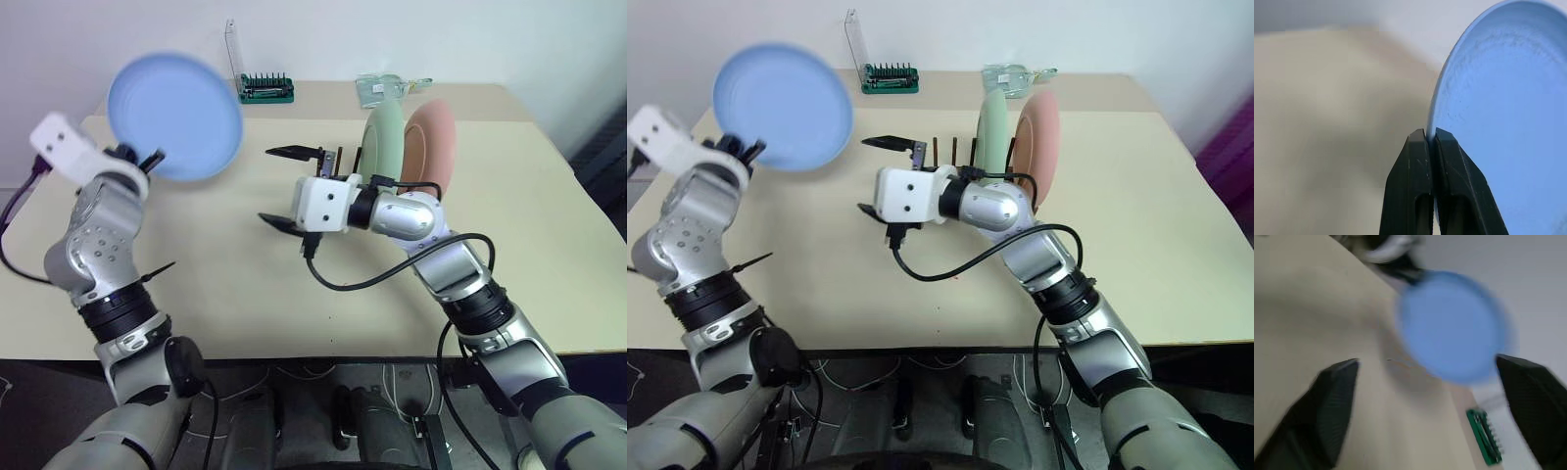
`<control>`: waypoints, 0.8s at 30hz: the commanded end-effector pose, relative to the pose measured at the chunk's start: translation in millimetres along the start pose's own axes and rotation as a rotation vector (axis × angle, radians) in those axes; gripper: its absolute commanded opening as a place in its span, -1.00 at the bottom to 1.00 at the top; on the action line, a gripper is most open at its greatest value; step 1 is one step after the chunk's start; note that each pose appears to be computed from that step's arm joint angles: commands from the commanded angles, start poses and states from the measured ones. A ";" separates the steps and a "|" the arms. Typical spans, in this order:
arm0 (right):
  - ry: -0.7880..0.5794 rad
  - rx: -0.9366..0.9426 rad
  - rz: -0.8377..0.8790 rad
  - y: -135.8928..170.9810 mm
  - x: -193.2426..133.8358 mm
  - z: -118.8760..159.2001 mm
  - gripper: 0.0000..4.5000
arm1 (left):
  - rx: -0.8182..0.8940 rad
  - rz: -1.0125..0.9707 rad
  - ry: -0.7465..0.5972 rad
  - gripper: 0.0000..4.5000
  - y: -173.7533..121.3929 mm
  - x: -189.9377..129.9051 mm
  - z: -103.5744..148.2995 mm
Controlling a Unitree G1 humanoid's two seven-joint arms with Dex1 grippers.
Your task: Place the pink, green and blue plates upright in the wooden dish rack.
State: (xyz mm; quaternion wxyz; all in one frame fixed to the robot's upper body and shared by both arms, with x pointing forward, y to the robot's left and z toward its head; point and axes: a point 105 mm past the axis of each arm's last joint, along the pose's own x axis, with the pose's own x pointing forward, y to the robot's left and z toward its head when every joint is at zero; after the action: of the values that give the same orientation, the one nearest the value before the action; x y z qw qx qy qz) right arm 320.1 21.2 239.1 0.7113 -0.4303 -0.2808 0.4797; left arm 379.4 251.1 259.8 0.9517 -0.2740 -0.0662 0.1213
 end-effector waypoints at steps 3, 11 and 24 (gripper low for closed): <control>-0.020 -0.216 -0.035 -13.1 11.4 6.8 0.98 | -0.001 -0.041 0.007 -1.00 -34.0 -16.1 6.5; 0.005 -0.282 -0.056 -20.1 21.9 -7.4 0.98 | 0.007 -0.043 0.105 -1.00 -57.2 -32.2 -8.1; 0.136 -0.316 -0.100 -28.5 27.0 -41.4 -0.04 | 0.017 -0.126 0.240 -1.00 -80.4 -52.0 -39.3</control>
State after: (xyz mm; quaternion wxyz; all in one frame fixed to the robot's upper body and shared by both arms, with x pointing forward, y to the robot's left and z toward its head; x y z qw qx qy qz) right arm 378.8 24.7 224.1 0.6747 -0.5579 -0.2940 0.3836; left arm 357.5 154.7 253.3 0.9583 -0.2765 0.0579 0.0423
